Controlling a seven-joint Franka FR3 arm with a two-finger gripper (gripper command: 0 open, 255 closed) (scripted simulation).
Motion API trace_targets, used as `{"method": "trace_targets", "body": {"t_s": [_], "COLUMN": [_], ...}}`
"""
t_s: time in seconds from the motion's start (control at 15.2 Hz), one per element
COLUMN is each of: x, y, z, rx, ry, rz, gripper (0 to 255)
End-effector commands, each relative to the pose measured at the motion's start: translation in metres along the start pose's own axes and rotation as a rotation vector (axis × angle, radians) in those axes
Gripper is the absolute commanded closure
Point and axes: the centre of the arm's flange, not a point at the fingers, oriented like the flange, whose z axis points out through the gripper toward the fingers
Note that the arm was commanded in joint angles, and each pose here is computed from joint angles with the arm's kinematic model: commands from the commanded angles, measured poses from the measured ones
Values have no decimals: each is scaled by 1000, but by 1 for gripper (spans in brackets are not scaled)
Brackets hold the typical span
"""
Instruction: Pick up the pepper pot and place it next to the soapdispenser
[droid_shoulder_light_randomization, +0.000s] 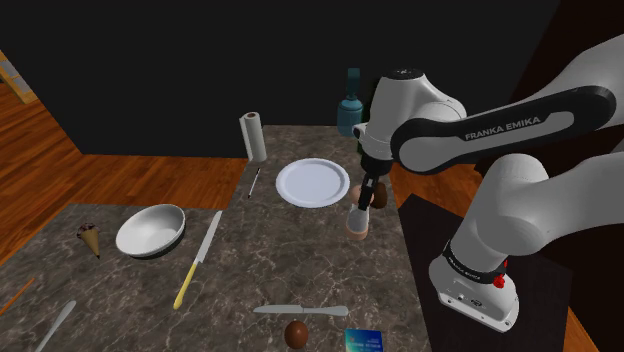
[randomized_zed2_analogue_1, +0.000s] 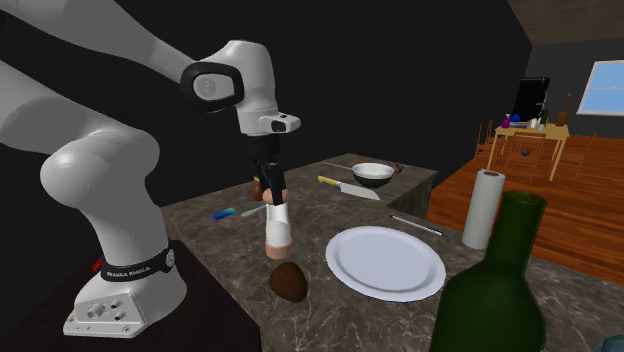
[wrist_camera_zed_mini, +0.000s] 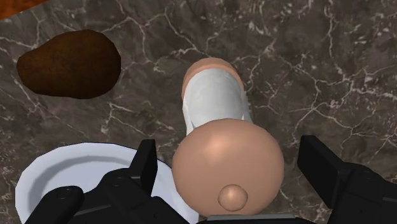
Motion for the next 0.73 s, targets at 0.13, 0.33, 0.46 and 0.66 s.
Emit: {"method": "trace_targets", "body": {"t_s": [0.13,0.33,0.46,0.66], "x": [0,0,0,0], "y": [0,0,0,0], "z": [0,0,0,0], "rx": [0,0,0,0], "ry": [0,0,0,0], "rz": [0,0,0,0], "gripper": [0,255,255,255]}}
